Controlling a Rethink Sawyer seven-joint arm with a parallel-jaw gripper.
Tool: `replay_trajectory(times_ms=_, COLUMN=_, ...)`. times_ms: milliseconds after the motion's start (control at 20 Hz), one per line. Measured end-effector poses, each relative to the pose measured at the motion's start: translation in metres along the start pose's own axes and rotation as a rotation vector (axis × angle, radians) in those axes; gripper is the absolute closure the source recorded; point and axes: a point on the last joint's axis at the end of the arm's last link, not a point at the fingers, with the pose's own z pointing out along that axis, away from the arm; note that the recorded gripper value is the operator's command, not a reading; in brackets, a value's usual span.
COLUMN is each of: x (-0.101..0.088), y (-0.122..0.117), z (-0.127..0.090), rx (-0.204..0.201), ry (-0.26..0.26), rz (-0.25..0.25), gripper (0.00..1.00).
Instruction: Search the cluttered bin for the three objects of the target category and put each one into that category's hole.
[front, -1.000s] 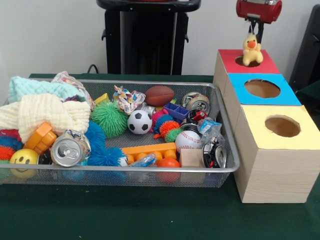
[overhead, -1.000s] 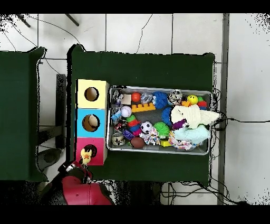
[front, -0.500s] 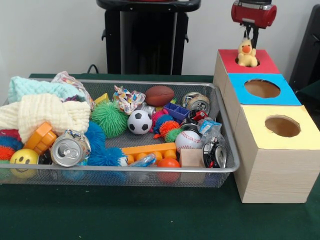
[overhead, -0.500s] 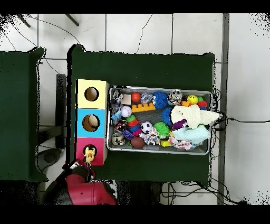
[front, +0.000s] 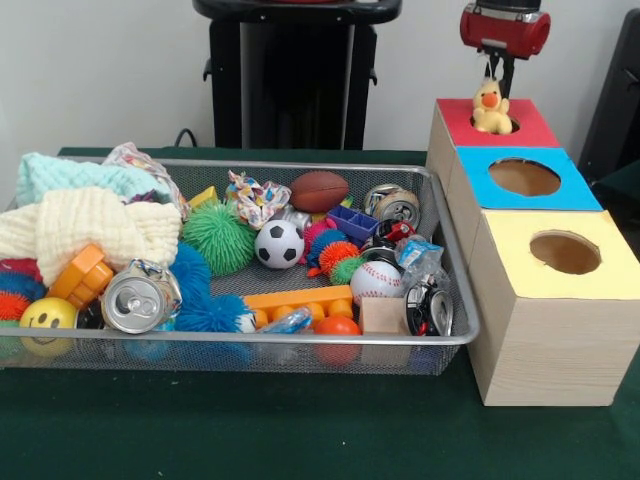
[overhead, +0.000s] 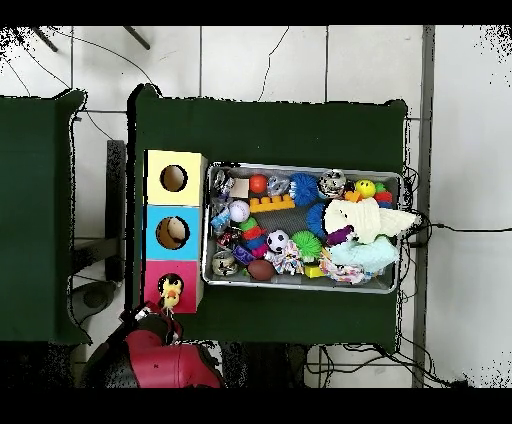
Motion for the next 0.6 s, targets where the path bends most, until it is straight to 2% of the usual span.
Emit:
replay_trajectory(times_ms=400, x=0.005, y=0.001, z=-0.001, rx=-0.001, ry=-0.001, rz=-0.011, gripper=1.00)
replay_trajectory(times_ms=450, x=0.008, y=0.001, z=-0.001, rx=-0.001, ry=-0.001, rz=-0.018, gripper=0.00)
replay_trajectory(times_ms=600, x=0.012, y=0.002, z=-0.002, rx=-0.001, ry=-0.001, rz=-0.028, gripper=0.00)
